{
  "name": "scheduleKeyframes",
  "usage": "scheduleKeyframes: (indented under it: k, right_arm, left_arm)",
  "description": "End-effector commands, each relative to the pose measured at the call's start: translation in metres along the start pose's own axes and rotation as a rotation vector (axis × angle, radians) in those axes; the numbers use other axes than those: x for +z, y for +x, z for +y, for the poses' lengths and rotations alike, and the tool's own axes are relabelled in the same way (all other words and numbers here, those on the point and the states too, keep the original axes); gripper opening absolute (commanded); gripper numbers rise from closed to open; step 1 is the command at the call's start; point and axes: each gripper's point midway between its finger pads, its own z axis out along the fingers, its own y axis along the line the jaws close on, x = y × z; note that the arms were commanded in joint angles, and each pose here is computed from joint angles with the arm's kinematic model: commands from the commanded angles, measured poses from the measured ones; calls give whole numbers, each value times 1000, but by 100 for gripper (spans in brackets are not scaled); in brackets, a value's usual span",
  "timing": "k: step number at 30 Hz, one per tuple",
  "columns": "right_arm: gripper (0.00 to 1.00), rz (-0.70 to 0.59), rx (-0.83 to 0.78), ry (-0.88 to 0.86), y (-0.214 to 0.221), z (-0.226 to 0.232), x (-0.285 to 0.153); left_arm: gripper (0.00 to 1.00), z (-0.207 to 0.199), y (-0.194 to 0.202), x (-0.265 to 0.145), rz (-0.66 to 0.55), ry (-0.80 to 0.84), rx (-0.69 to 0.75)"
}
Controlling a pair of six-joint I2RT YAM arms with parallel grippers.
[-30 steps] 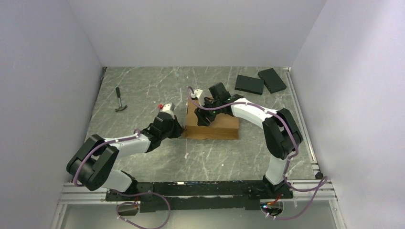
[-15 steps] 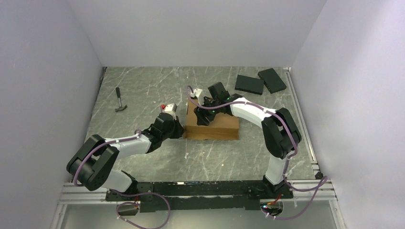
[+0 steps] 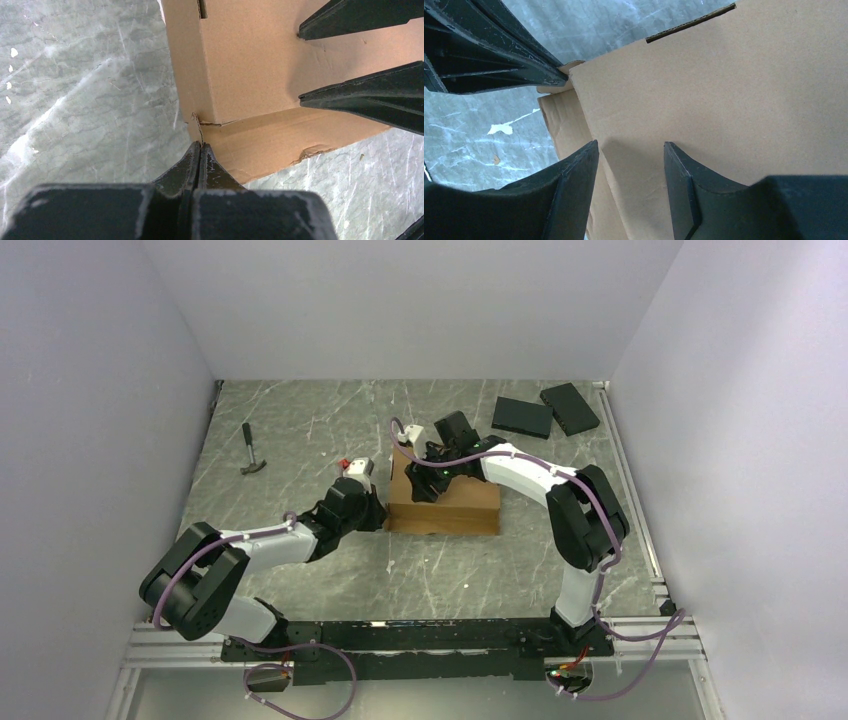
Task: Fold the paper box
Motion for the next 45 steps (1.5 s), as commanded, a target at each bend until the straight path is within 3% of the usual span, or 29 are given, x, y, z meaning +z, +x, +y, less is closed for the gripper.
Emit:
scheduleKeyframes:
  k: [1,45]
  right_arm:
    - [55,70,34,21,19,-6,12]
    - [54,86,49,3,24,-3,14]
  left_arm:
    - [0,-7,7,-4,28,20,34]
    - [0,-10,13,-4,57,-9,76]
